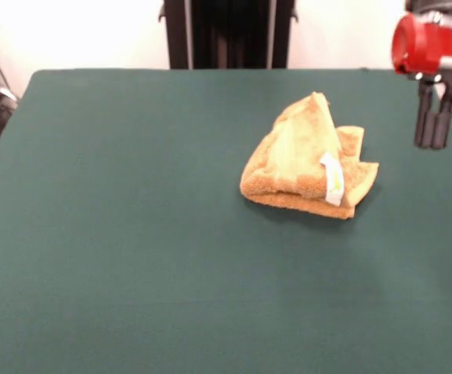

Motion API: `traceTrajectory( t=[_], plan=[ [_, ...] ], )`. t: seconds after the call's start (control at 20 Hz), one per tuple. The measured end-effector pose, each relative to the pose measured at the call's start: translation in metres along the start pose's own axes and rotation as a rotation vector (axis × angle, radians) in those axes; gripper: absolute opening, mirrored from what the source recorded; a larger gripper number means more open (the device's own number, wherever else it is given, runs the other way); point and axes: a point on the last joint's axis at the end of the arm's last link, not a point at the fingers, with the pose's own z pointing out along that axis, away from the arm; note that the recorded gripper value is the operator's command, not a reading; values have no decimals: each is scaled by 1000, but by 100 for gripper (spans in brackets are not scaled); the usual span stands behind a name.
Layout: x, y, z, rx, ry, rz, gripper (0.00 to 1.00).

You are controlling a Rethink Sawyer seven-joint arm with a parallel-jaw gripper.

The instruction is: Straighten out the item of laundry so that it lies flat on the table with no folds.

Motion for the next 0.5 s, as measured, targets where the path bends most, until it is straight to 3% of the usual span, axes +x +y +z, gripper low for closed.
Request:
traceTrajectory(
  t=[0.5],
  plan=[
    [-16, -116, 21, 68, -26, -40, 0]
  ],
)
